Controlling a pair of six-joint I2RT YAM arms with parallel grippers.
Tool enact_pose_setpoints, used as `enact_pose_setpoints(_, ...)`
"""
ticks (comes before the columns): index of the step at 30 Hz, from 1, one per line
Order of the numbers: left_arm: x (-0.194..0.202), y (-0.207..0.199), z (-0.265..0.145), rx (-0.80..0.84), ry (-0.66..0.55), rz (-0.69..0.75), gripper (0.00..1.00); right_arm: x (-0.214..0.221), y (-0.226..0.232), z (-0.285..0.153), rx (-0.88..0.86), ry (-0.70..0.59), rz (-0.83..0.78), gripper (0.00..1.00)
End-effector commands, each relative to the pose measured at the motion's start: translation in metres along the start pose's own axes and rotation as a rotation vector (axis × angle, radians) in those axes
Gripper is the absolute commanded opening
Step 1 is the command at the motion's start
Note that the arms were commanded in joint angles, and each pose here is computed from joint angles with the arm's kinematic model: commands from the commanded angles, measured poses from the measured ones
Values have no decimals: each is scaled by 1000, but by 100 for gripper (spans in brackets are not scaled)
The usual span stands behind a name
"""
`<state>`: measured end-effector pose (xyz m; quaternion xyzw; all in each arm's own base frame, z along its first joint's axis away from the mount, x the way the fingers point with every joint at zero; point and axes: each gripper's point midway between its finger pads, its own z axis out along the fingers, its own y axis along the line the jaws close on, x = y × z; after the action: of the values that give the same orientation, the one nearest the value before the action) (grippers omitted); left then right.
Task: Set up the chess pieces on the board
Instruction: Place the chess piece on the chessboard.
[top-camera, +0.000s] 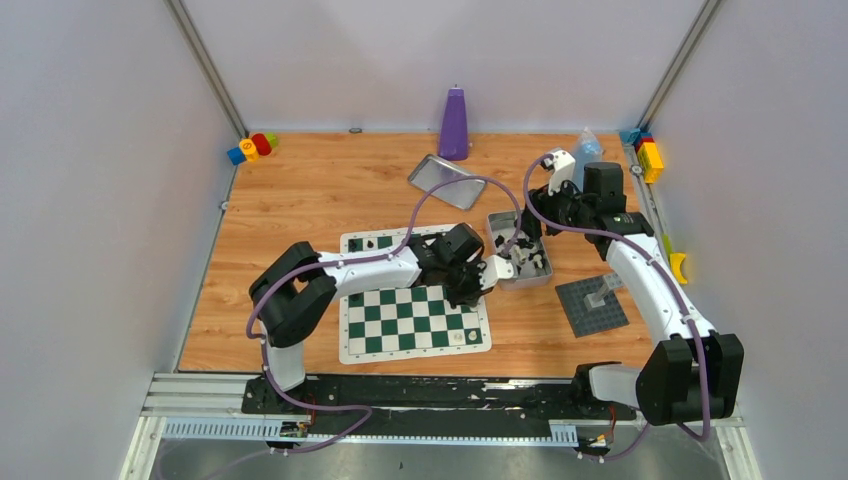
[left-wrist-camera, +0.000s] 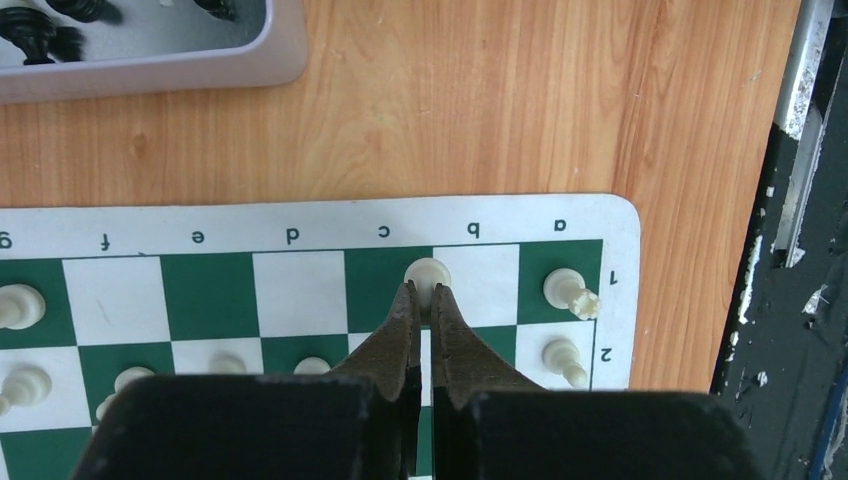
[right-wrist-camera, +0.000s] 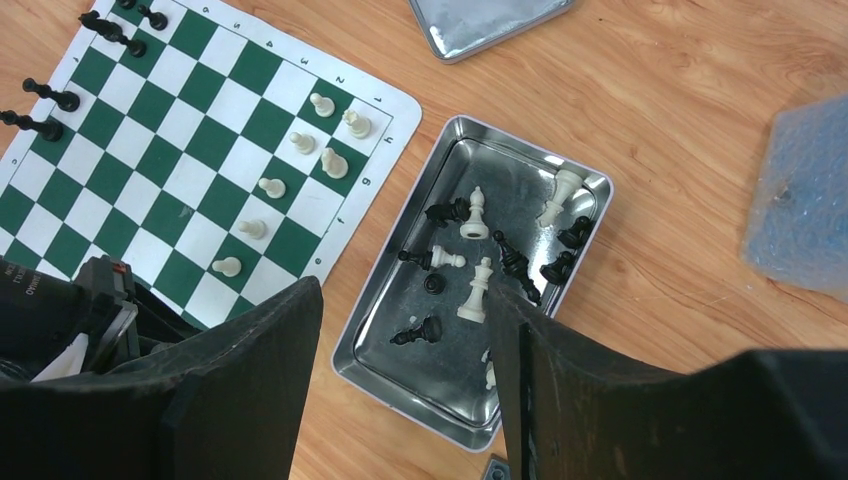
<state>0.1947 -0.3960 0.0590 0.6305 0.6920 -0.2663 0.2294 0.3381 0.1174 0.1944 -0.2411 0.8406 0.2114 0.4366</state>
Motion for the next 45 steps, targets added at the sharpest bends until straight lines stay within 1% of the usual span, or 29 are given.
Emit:
enact_pose_setpoints(1,-7,-3,3,-7,-30,64,1,-12,3,-2,-16,-52,-25,62)
enact_pose_setpoints(18,4,-18,3,19,-12,86,3,-8,3,2,-28,-39,-25,62)
enact_pose_setpoints(41,0,-31,-4,38,-18,112,3,-2,1,6,-32,-18,-22,62)
enact_pose_setpoints(45,2,-31,-2,40,-13,112,5,-1,0,7,-28,-14,-20,62)
